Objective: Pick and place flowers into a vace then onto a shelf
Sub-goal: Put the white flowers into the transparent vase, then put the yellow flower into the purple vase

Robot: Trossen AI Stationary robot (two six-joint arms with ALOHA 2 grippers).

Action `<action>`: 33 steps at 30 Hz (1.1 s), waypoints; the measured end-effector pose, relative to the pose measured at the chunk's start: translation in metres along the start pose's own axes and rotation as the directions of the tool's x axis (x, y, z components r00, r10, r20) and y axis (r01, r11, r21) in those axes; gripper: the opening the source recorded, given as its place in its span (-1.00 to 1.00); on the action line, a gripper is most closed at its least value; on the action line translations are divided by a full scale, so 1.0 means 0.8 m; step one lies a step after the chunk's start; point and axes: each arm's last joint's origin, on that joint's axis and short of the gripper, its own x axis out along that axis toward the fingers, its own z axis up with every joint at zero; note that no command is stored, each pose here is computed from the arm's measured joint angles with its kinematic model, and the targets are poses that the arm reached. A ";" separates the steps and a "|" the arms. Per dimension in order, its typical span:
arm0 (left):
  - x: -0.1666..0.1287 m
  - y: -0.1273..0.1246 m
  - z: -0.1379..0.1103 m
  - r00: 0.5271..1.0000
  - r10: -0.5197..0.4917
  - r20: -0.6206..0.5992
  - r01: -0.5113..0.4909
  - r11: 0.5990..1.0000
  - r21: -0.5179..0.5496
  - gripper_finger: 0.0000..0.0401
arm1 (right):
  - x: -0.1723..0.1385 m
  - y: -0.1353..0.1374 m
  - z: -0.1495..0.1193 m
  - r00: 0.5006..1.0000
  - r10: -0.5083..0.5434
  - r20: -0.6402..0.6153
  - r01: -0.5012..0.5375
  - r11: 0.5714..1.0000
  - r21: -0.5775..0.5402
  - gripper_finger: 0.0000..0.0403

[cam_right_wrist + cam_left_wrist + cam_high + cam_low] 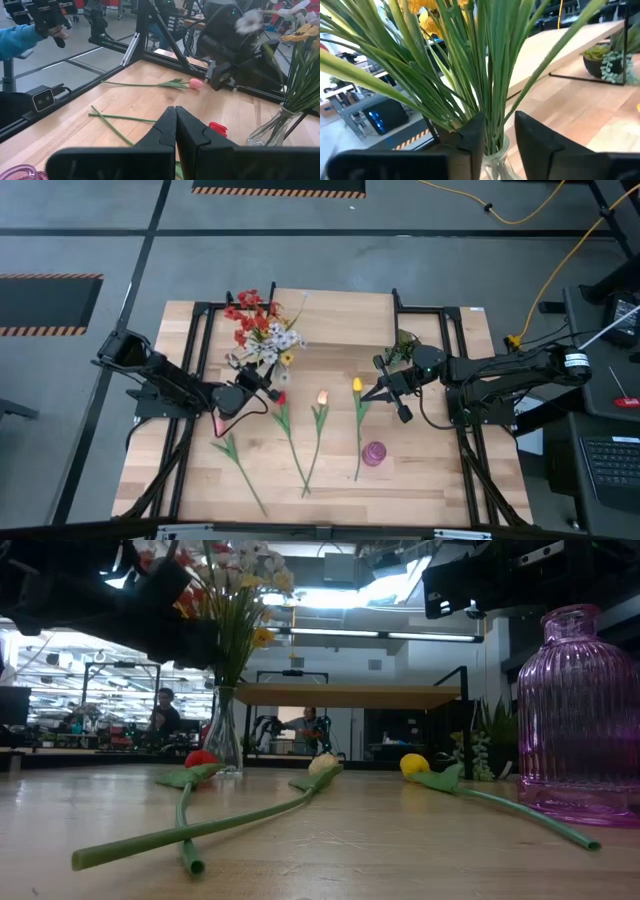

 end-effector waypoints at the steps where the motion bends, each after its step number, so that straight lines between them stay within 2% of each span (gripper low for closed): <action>1: -0.002 -0.001 0.000 1.000 0.000 0.001 0.000 1.000 0.005 -0.43 | 0.000 0.000 0.000 1.000 0.000 -0.001 0.000 1.000 0.000 -0.98; 6: -0.013 -0.005 0.001 0.999 -0.030 0.010 0.030 1.000 0.010 -0.25 | 0.000 0.000 0.000 1.000 0.001 -0.003 -0.001 1.000 0.002 -0.98; 8: -0.018 -0.005 0.001 1.000 -0.013 0.011 0.013 1.000 0.027 -0.21 | 0.000 0.000 0.000 1.000 0.001 -0.003 -0.001 1.000 0.002 -0.98; 12: -0.030 -0.006 0.001 0.999 0.031 0.013 -0.032 0.998 0.059 -0.17 | 0.000 0.000 0.000 1.000 0.001 -0.003 -0.001 1.000 0.002 -0.98; 15: -0.040 -0.007 0.006 0.999 0.034 0.023 -0.035 0.998 0.043 -0.17 | 0.000 0.000 0.000 1.000 0.001 -0.004 -0.001 1.000 0.002 -0.98; 19: -0.053 -0.010 0.016 0.999 -0.015 0.043 0.015 1.000 0.005 -0.17 | 0.000 0.000 0.000 1.000 0.002 -0.004 -0.002 1.000 0.002 -0.98; 24: -0.073 -0.022 0.032 0.990 -0.118 0.076 0.116 0.993 0.031 -0.22 | 0.000 0.000 -0.001 1.000 0.002 -0.004 -0.002 1.000 0.002 -0.98; 30: -0.099 -0.033 0.051 0.962 -0.246 0.119 0.242 0.969 0.046 -0.36 | 0.000 0.000 -0.001 1.000 0.002 -0.005 -0.002 1.000 0.007 -0.98; 33: -0.111 -0.036 0.054 0.928 -0.340 0.149 0.340 0.940 0.027 -0.45 | 0.000 0.000 -0.001 1.000 0.002 -0.005 -0.002 1.000 0.008 -0.98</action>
